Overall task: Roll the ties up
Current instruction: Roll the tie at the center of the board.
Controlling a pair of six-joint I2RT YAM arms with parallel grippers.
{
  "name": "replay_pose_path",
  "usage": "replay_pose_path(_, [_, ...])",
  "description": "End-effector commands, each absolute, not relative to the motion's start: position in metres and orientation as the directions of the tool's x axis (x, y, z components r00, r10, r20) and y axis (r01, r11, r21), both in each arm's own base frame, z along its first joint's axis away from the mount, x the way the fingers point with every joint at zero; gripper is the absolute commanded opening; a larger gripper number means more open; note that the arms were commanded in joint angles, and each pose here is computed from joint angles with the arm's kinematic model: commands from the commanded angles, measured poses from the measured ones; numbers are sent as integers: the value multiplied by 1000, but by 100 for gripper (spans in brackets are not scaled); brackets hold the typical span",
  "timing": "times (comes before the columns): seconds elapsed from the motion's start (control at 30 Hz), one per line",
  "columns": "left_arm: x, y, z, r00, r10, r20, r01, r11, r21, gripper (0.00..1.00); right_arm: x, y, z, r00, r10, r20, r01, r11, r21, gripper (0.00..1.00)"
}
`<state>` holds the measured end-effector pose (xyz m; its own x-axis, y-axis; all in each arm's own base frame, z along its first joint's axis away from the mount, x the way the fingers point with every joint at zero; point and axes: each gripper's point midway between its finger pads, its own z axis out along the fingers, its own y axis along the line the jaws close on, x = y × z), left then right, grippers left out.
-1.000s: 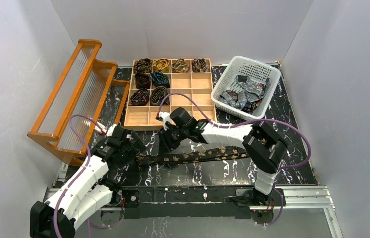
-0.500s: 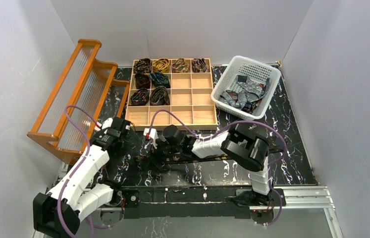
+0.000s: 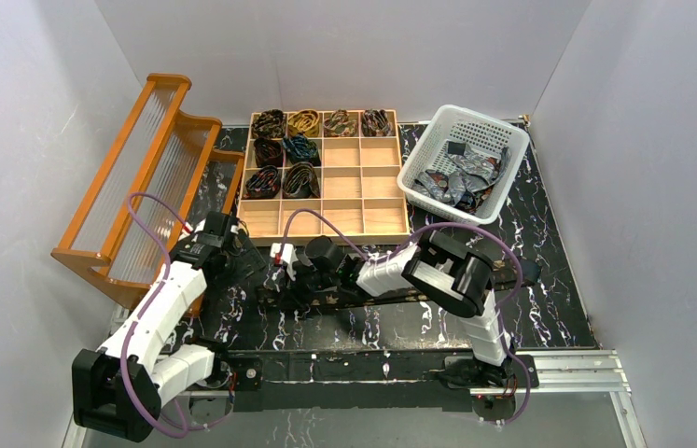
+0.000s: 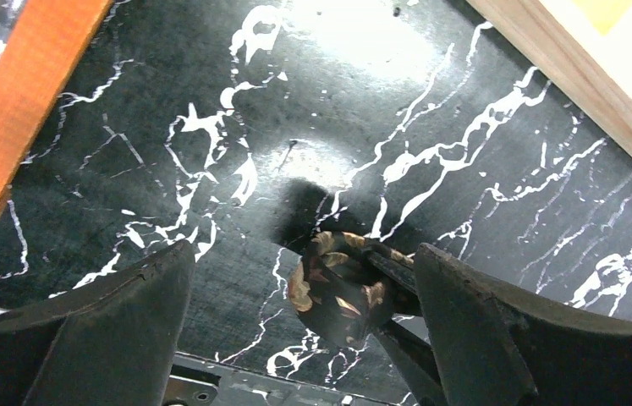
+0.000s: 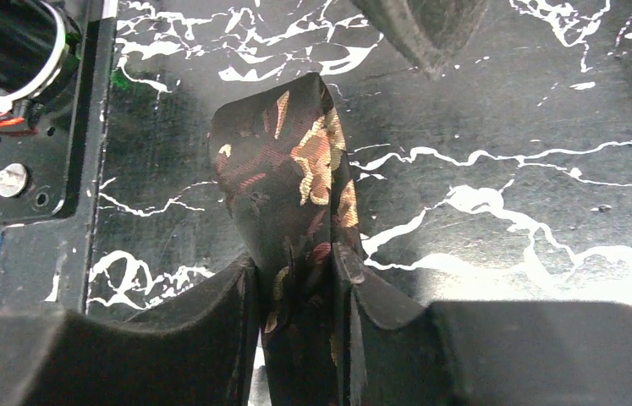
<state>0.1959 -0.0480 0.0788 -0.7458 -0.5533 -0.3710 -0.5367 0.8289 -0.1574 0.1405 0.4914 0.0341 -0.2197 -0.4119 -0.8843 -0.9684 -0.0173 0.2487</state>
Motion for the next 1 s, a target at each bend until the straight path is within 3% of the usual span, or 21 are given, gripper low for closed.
replay_pose_path(0.0, [198,-60,75,-770,-538,-343,-494,843,-215,98,154,474,22,-188,-467,-864,-981,44,189,38])
replay_pose_path(0.23, [197,-86,67,-806,-521,-280,-430,842,-326,98,179,428,15,-172,-564,-808,-985,72,159,31])
replay_pose_path(0.47, [197,-103,56,-818,-517,-252,-388,820,-422,98,172,421,28,-137,-598,-790,-977,-51,207,34])
replay_pose_path(0.5, [197,-104,55,-821,-513,-249,-383,820,-426,98,172,425,34,-162,-592,-790,-973,-39,229,38])
replay_pose_path(0.6, [198,-105,50,-821,-511,-254,-375,819,-433,98,182,434,59,-208,-542,-814,-972,23,233,67])
replay_pose_path(0.67, [203,-106,50,-813,-513,-276,-363,817,-448,98,194,437,79,-231,-500,-835,-973,99,210,76])
replay_pose_path(0.8, [211,-107,51,-795,-522,-309,-349,810,-471,98,209,430,113,-259,-417,-871,-958,222,179,85])
replay_pose_path(0.97, [218,-106,56,-767,-545,-338,-350,798,-491,98,218,402,114,-364,-366,-856,-889,409,204,88])
